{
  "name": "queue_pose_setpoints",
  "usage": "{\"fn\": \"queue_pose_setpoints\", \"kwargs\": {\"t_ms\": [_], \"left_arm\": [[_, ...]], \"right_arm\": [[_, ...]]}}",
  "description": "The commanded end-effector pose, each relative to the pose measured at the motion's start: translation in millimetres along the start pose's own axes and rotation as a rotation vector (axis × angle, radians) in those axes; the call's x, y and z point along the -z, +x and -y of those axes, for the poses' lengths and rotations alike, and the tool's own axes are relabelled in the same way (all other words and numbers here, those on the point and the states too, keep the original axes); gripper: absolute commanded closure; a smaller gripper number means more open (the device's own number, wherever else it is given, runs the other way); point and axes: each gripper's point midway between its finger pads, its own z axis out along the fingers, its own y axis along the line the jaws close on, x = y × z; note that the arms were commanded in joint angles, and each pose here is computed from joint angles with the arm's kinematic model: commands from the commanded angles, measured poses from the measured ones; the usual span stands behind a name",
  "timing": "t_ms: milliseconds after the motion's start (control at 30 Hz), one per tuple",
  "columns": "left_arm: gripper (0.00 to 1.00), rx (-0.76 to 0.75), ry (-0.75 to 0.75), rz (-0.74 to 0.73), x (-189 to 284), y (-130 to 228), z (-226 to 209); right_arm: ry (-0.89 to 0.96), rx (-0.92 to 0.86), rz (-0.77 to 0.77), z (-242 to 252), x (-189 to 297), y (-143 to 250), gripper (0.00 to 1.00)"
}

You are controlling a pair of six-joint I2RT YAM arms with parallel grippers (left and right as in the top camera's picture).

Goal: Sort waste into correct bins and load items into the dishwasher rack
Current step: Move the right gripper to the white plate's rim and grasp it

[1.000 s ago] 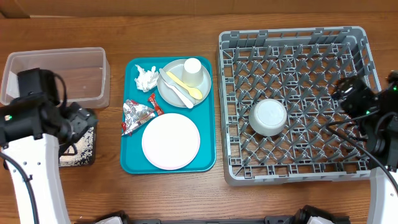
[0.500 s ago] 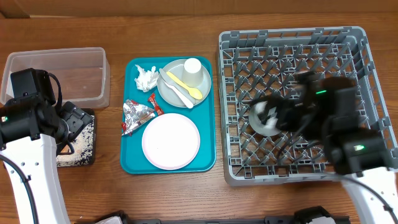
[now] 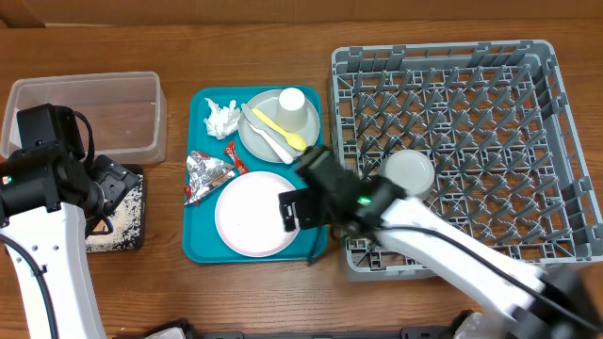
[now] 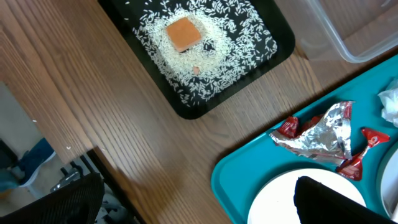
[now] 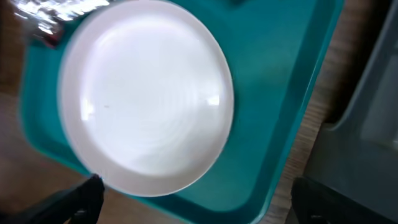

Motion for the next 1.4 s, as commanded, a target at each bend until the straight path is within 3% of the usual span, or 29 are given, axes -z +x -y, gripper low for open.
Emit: {"fn": "queue_pose_setpoints", "kwargs": {"t_ms": [0, 100, 733, 1233, 1367], "left_arm": [[0.00, 0.028, -0.028, 0.025, 1.2, -4.8, -6.5], [0.00, 0.028, -0.028, 0.025, 1.2, -4.8, -6.4], [0.00, 0.028, -0.022, 0.019, 1.2, -3.7, -5.3], [0.00, 0.026, -0.019, 0.009, 1.2, -1.7, -4.9], [0.00, 0.026, -0.014, 0.004, 1.1, -0.8, -4.1]], "right_arm": [[0.059, -0.021, 0.004, 4.3, -17.6, -7.3, 0.02], [0.077, 0.000, -0.024, 6.7, -33.1, -4.8, 0.06], [0.000, 0.098, 0.063, -24.1, -56.9, -21.7, 0.07], [0.139, 0.129, 0.149, -4.9, -76.5, -36.3, 0.07], [0.129, 0.131, 0.142, -7.2, -83.5, -34.5, 0.12]]}}
